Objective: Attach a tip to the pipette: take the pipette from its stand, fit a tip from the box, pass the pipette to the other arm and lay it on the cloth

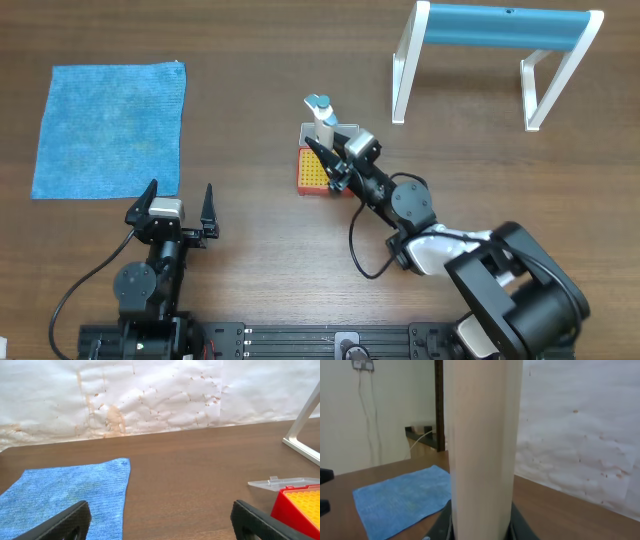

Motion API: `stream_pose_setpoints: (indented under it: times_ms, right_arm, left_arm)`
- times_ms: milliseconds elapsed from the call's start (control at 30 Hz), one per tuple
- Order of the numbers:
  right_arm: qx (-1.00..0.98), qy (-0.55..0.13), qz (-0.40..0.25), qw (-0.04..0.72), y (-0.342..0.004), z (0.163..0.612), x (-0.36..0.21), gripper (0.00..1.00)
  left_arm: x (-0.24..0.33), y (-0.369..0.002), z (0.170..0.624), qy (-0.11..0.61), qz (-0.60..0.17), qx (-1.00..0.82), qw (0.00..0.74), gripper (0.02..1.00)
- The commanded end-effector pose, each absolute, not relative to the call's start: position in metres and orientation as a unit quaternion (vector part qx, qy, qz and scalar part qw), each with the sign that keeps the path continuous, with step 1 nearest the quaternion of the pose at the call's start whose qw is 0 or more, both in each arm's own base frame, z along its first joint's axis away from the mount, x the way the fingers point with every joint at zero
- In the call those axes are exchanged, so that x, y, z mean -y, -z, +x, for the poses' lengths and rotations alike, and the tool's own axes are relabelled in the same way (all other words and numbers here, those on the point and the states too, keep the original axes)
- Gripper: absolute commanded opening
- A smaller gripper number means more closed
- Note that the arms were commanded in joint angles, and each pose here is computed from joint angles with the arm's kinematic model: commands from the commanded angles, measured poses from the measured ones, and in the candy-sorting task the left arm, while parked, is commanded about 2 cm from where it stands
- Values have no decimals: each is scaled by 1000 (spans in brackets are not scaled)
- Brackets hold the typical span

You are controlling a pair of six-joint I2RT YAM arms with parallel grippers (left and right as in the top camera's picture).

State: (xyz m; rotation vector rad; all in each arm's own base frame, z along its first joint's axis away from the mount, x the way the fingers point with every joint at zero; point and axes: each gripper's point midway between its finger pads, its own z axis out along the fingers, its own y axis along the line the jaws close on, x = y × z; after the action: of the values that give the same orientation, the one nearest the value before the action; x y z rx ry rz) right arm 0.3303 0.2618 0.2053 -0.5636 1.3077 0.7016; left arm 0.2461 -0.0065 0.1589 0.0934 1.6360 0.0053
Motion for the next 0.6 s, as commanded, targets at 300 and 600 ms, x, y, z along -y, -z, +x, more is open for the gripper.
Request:
stream_pose_setpoints:
  times_ms: [300, 600]
  right_arm:
    - [-620, -294, -233, 690, -172, 372, -264, 80]
    - [-629, -293, -235, 681, -161, 372, -265, 77]
  left_arm:
    - [7, -157, 246, 1, 38, -731, 681, 901]
    - [7, -157, 246, 1, 38, -731, 681, 901]
